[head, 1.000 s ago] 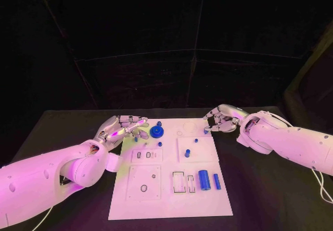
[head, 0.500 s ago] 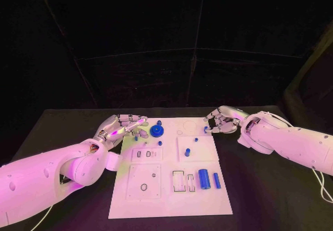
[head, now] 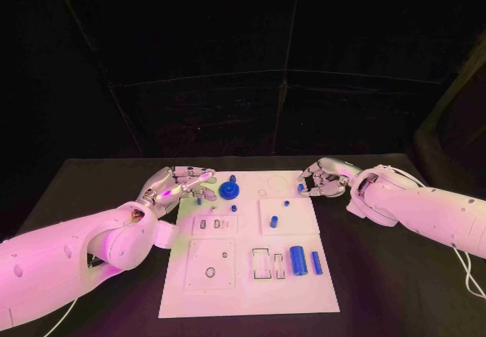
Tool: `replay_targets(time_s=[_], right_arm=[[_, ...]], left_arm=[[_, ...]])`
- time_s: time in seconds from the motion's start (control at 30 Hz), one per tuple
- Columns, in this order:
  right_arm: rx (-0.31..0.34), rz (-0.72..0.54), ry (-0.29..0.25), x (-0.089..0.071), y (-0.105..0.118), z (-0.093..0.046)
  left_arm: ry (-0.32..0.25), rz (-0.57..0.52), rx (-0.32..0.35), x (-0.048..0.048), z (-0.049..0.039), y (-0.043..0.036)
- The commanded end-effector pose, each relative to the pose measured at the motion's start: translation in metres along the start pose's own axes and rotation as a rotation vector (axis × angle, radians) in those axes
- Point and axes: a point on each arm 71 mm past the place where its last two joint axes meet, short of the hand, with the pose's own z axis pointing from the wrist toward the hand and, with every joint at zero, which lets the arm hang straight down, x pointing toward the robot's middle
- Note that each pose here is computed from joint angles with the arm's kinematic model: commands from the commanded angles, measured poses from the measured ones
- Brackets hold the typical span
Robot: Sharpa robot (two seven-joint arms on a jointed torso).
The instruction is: Assemble the parts on the task board
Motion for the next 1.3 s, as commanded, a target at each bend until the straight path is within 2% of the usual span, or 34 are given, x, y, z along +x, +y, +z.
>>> replay_targets(time_s=[0.03,0.9,1.1,1.3], right_arm=[[-0.011,0.005,0.009,0.0004,0.0012,0.0010],[-0.006,0.000,0.033,0.0077,0.0011,0.0050],[-0.011,-0.013,-0.003,0.0059,0.0032,0.0055],[-0.005,-0.005,-0.080,0.0013,0.0086,0.0033]], left_arm=[[0.012,-0.006,-0.006,0.0012,0.0004,-0.0002],[0.012,-0.005,-0.008,0.0006,0.0003,0.0000],[0.011,-0.005,-0.009,0.0003,0.0001,0.0000],[0.009,-0.004,-0.009,-0.0002,-0.0003,-0.0002]])
